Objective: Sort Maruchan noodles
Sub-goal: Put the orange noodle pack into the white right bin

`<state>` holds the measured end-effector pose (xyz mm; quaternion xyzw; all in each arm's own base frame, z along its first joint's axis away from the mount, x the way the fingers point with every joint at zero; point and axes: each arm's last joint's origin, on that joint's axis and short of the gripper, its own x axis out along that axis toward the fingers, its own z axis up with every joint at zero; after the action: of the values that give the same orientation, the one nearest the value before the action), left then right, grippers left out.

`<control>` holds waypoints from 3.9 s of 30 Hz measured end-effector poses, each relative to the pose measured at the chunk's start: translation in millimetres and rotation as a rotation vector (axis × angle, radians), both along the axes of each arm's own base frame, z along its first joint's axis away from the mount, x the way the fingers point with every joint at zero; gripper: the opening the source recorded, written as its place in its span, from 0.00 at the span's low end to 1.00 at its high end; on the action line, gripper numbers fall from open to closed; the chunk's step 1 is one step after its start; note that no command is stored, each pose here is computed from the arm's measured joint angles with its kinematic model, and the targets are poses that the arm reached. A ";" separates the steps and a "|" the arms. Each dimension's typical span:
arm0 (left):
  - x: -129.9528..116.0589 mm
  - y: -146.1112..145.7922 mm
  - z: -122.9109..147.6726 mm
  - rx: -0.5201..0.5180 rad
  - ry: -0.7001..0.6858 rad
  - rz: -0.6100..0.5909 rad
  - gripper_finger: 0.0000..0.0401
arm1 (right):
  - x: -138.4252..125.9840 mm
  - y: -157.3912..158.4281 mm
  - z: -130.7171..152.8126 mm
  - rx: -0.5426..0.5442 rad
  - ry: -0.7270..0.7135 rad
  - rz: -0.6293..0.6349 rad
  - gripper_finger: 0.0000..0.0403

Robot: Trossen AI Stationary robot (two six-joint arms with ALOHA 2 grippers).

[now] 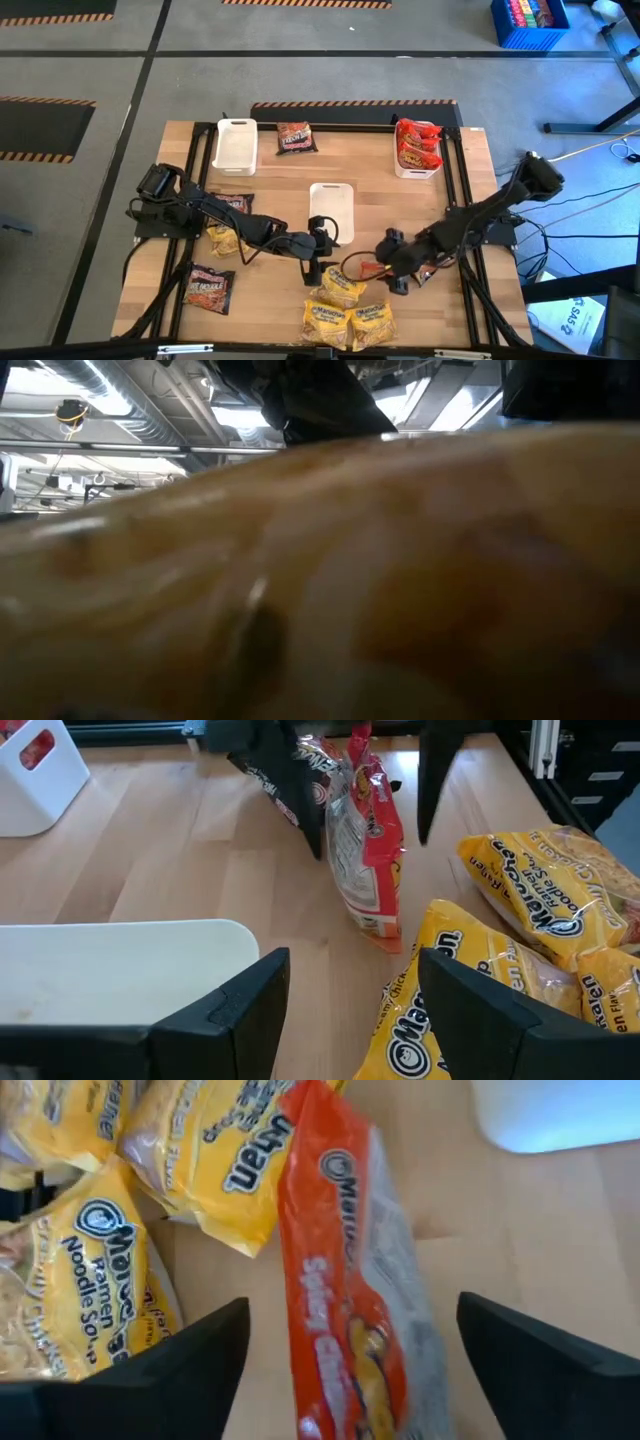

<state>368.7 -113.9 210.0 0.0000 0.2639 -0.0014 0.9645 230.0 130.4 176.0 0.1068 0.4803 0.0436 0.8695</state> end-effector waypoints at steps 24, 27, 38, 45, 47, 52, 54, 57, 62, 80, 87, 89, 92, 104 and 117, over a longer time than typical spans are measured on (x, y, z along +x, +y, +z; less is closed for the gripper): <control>-30.9 5.8 30.6 0.070 0.099 -0.002 0.54 | -17.1 -37.0 59.2 -0.255 0.058 -0.023 0.32; -32.2 6.1 28.3 0.088 0.122 -0.015 0.54 | -29.9 -62.2 78.0 -0.318 0.047 -0.095 0.31; -32.5 7.0 27.6 0.092 0.132 -0.013 0.54 | -75.5 -159.5 115.0 -0.494 0.031 -0.329 0.30; -32.3 6.9 27.4 0.092 0.131 -0.013 0.54 | -84.3 -199.7 111.1 -0.545 0.143 -0.331 0.29; -32.3 6.9 27.4 0.092 0.131 -0.013 0.54 | -84.3 -210.5 107.7 -0.542 0.179 -0.352 0.29; -32.3 6.9 27.4 0.092 0.131 -0.013 0.54 | -84.3 -236.7 98.9 -0.512 0.240 -0.407 0.29; -32.3 6.9 27.4 0.092 0.131 -0.013 0.54 | -82.8 -247.0 94.6 -0.484 0.242 -0.417 0.29; -32.3 6.9 27.4 0.092 0.131 -0.013 0.54 | -81.9 -260.4 88.6 -0.438 0.240 -0.423 0.29; -32.3 6.9 27.4 0.093 0.131 -0.013 0.54 | -83.8 -278.5 76.7 -0.374 0.270 -0.397 0.29; -31.9 8.0 27.4 0.102 0.130 -0.011 0.54 | -92.7 -300.9 50.1 -0.338 0.261 -0.377 0.30; -31.2 8.3 28.1 0.100 0.122 -0.009 0.54 | -91.0 -302.5 49.7 -0.367 0.246 -0.353 0.31; -31.2 8.4 28.1 0.101 0.122 -0.009 0.54 | -91.2 -302.5 49.1 -0.362 0.242 -0.353 0.31; -31.1 8.4 28.3 0.112 0.120 -0.018 0.54 | -92.2 -301.0 43.7 -0.353 0.242 -0.348 0.31; -30.9 8.3 28.5 0.112 0.117 -0.019 0.54 | -95.3 -297.1 30.2 -0.345 0.263 -0.340 0.31; -30.6 9.0 28.3 0.112 0.118 -0.017 0.54 | -95.8 -298.2 46.1 -0.309 0.324 -0.382 0.31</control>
<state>338.1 -104.9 238.3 0.0561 0.3199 0.0052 0.9458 134.2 -167.8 222.0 0.0672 0.5851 -0.2121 0.7798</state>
